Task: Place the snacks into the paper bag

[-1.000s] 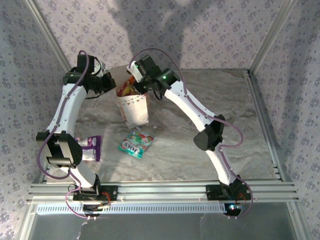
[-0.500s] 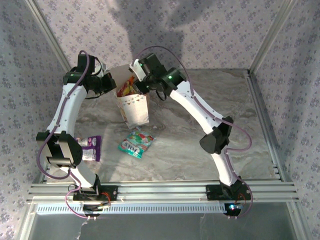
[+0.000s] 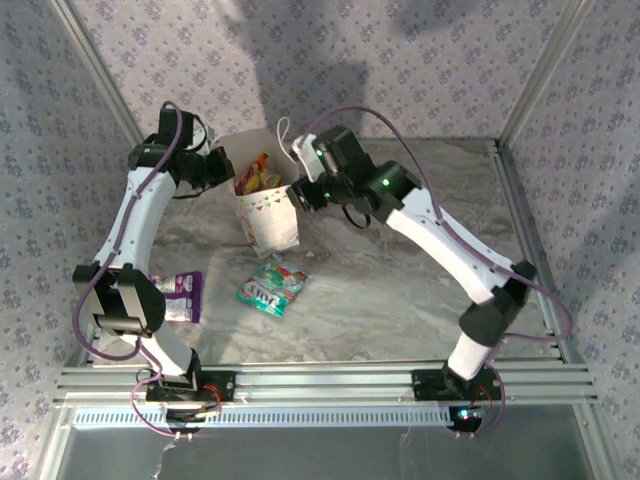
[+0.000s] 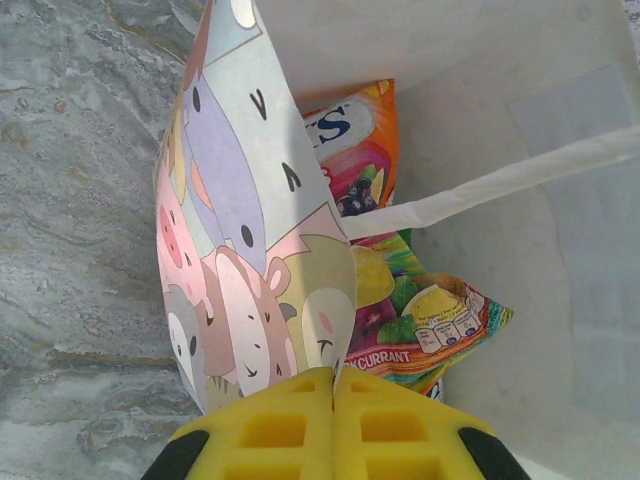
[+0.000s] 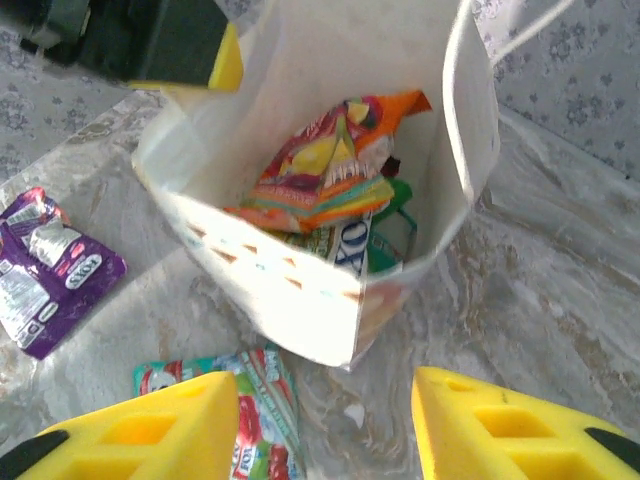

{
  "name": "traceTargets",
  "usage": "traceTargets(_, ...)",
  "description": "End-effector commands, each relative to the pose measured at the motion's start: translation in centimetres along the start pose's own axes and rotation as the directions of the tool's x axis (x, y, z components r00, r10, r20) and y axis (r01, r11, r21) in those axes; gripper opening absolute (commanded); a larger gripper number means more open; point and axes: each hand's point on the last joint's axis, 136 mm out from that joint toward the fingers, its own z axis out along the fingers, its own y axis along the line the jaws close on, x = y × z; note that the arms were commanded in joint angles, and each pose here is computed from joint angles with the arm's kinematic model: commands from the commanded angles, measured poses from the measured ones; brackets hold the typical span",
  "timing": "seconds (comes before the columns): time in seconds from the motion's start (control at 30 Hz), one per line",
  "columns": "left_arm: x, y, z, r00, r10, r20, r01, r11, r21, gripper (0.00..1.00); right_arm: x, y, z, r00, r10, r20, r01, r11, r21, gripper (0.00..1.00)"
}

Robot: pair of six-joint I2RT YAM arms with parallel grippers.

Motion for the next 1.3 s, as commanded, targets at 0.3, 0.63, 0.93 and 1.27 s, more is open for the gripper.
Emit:
traceTargets(0.3,1.9,-0.5,-1.8,1.0,0.004,-0.01,-0.004,1.0,-0.031,0.1,7.1,0.3,-3.7,0.943,0.324,0.069,-0.321,0.946,-0.051,0.6)
traceTargets(0.63,2.6,-0.1,-2.6,1.0,-0.009,-0.002,0.009,0.998,-0.057,0.11,14.8,2.9,0.6,0.891,0.429,-0.148,-0.447,0.885,-0.13,0.64)
traceTargets(0.93,3.4,0.0,-2.5,1.0,-0.002,-0.019,0.001,0.997,-0.073,0.11,20.8,5.6,3.8,0.808,0.446,-0.386,-0.541,0.821,-0.182,0.76)
traceTargets(1.27,3.6,0.2,-2.8,1.0,0.004,-0.016,-0.005,0.997,-0.082,0.11,24.8,7.5,8.0,0.65,0.512,-0.561,-0.678,0.725,-0.124,0.8)
